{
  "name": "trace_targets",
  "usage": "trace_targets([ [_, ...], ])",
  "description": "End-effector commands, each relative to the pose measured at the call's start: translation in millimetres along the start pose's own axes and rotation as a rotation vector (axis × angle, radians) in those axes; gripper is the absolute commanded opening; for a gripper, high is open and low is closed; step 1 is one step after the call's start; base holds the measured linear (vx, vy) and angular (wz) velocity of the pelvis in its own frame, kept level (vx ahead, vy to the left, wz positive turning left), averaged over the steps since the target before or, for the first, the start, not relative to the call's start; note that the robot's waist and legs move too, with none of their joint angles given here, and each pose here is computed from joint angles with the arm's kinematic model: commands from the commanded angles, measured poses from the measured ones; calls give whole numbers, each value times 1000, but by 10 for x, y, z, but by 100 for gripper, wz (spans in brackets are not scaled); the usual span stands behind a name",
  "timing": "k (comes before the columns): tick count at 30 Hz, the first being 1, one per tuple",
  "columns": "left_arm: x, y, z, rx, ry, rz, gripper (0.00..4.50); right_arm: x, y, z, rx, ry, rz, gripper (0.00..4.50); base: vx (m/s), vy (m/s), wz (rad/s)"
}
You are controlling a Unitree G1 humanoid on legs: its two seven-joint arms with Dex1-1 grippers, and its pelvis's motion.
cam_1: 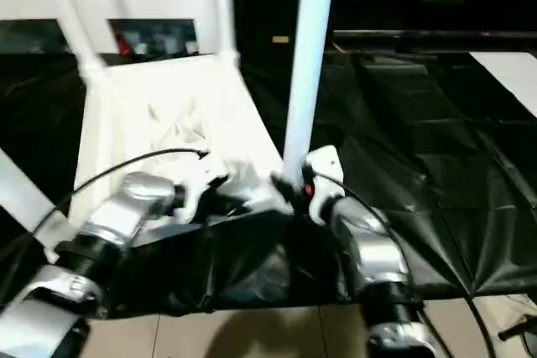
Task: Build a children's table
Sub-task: Rotate leg to tighten
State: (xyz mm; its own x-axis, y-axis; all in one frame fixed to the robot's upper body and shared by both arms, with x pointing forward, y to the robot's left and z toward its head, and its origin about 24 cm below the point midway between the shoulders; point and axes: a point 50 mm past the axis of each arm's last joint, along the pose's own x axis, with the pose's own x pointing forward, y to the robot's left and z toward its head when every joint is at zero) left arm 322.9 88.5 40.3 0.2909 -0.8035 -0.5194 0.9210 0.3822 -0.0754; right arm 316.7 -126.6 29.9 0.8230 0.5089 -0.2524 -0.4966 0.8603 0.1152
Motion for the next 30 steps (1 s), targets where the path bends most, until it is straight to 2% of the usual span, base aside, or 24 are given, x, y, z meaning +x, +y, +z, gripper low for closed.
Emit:
trace_targets([
  [1,214,-155,117,5,-28,-60,0,171,347,-151,70,65,91,301,0,0,0],
  [3,208,-149,122,13,-25,-58,0,190,375,-122,73,51,109,305,0,0,0],
  [5,200,-143,121,14,-24,-58,0,189,373,-113,65,49,113,336,0,0,0],
  [6,179,-135,112,19,-22,-64,0,176,357,-90,49,42,127,336,0,0,0],
  [8,122,-109,82,35,-14,-74,0,119,288,-46,-11,35,163,354,0,0,0],
  [9,81,-88,58,37,-11,-80,0,50,236,-28,-80,44,210,366,0,0,0],
  [10,76,-86,56,38,-10,-80,0,39,229,-28,-85,46,217,377,0,0,0],
  [11,22,-53,23,51,3,-85,0,-122,123,-28,-151,81,300,377,0,0,0],
  [13,-26,-19,-6,59,15,-85,0,-304,2,-24,-213,123,368,377,0,0,0],
  [15,-51,1,-21,63,21,-83,0,-429,-88,-20,-237,153,398,377,0,0,0],
  [16,-52,1,-22,63,22,-83,0,-434,-91,-20,-237,154,399,377,0,0,0],
  [20,-97,27,-59,73,31,-84,0,-722,-241,-6,-274,216,450,377,0,0,0],
  [24,-117,19,-79,82,24,-105,0,-836,-257,9,-293,230,465,377,0,0,0],
  [30,-132,12,-96,106,5,-98,0,-847,-106,38,-243,206,529,377,0,0,0],
])
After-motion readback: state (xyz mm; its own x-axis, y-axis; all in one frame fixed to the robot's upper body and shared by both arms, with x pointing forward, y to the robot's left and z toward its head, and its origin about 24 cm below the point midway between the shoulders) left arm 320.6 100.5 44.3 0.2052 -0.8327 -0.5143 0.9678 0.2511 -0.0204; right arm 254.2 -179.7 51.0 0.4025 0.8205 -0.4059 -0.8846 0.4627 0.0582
